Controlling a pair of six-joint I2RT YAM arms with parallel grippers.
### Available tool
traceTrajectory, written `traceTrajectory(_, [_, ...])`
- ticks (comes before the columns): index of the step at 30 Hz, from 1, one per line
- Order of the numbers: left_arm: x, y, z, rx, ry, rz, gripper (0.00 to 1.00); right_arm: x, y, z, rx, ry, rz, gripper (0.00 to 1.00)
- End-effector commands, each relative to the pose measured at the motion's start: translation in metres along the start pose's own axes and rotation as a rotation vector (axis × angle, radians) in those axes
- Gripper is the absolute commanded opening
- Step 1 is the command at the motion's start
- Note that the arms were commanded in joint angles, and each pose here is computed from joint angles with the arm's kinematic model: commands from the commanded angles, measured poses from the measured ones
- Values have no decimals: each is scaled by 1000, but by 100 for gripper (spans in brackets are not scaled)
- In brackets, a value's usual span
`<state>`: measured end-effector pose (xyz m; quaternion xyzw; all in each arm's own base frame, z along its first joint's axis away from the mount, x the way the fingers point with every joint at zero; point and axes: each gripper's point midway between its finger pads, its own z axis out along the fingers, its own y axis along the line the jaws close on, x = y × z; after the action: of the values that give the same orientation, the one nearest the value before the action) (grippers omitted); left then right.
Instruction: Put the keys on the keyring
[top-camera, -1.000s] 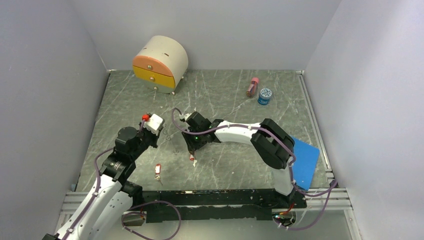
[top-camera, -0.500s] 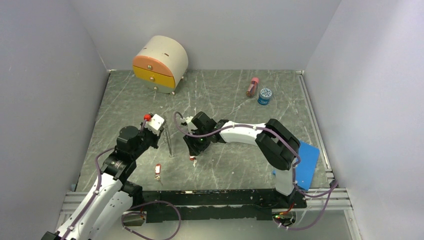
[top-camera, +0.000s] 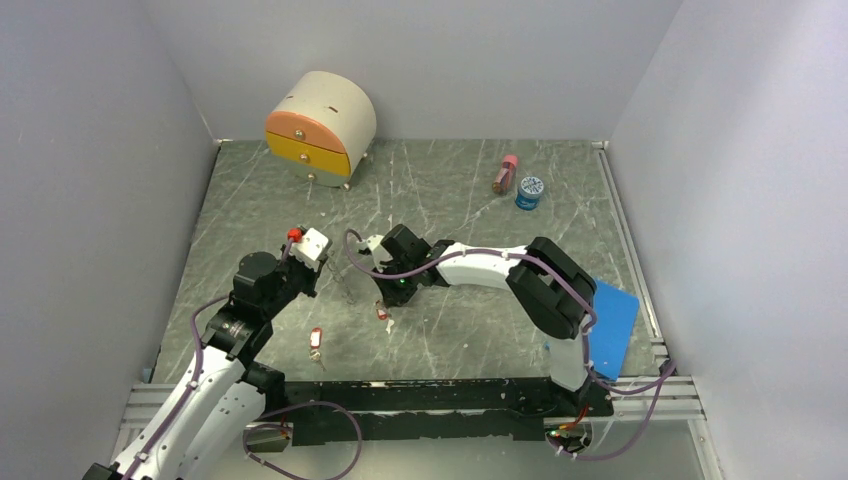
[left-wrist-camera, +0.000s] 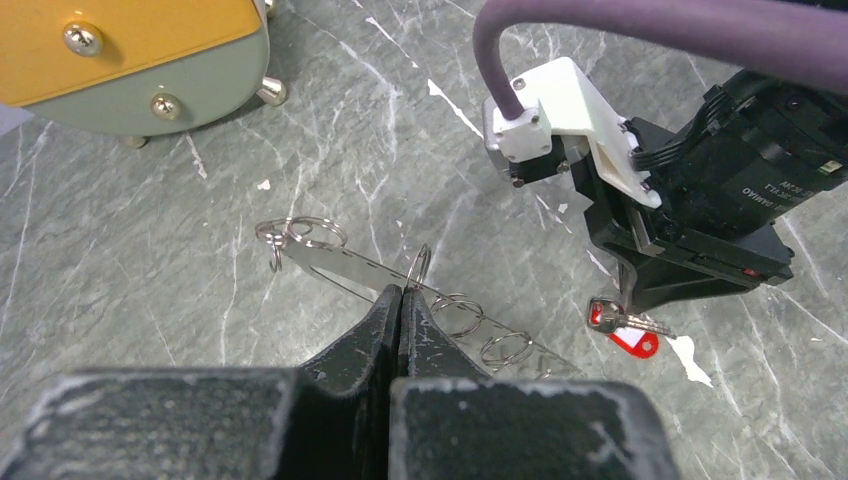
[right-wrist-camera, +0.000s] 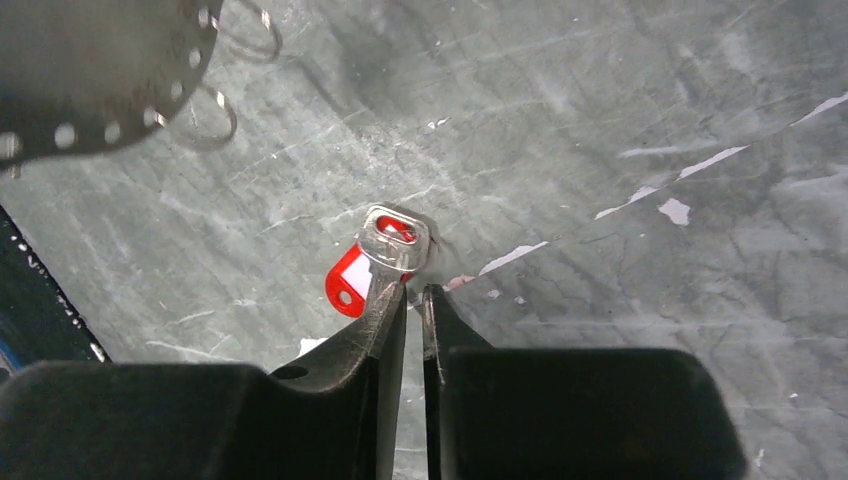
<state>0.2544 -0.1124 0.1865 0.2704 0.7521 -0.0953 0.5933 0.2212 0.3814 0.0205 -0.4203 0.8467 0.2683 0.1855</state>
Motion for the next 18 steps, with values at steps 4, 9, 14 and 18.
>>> traceTrajectory(4, [-29,5,-1,-8,-83,20,3,-28,-1,-5,19,-71,-45,7])
traceTrajectory(9, [-29,5,-1,-7,-80,21,3,-34,1,-11,14,-104,-50,18])
traceTrajectory(14, [-29,7,-2,-16,-76,29,3,-39,2,-10,5,-116,-9,36])
traceTrajectory(18, [-29,8,-4,-19,-75,29,3,-38,7,-5,-48,-101,93,36])
